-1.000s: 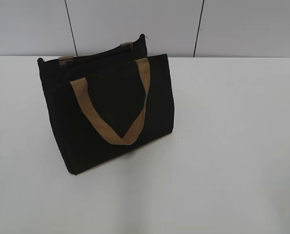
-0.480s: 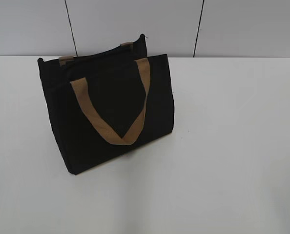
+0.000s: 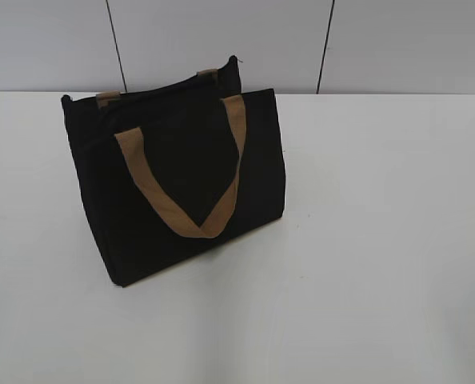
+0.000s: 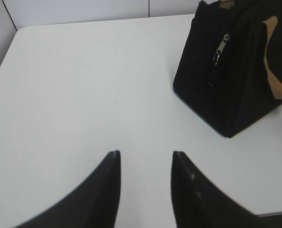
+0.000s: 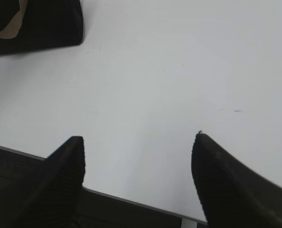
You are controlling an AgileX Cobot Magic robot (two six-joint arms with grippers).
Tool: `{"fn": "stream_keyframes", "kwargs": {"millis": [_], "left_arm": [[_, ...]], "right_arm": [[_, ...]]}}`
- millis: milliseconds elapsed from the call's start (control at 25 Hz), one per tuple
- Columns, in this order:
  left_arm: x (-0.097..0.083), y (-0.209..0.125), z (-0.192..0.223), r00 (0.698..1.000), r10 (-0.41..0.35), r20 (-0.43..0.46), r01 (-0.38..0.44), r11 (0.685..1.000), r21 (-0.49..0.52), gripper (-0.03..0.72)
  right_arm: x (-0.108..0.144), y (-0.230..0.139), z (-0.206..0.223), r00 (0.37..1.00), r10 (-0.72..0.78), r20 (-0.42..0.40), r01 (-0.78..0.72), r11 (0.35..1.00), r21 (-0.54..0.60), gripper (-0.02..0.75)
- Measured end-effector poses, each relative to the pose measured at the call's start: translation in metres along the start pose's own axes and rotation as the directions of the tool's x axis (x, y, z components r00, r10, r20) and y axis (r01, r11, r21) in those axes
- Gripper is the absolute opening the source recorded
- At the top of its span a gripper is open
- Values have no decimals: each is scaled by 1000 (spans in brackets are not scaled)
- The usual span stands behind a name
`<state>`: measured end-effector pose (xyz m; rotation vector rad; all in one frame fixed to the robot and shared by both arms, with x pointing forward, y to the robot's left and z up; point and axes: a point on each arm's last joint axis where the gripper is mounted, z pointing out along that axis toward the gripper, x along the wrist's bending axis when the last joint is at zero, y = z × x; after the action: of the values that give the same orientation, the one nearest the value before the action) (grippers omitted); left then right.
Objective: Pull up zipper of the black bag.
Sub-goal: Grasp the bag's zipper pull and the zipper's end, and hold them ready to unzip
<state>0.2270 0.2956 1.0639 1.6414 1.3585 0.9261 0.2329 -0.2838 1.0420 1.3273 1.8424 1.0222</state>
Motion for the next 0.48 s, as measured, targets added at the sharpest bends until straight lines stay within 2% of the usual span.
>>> {"fn": "stream_keyframes", "kwargs": {"millis": [280,480], "left_arm": [[0,0,0,1000,0,0,0,1000,0,286],[0,0,0,1000,0,0,0,1000,0,445]], "right_arm": [[0,0,0,1000,0,0,0,1000,0,533],[0,0,0,1000,0,0,0,1000,0,533]]}}
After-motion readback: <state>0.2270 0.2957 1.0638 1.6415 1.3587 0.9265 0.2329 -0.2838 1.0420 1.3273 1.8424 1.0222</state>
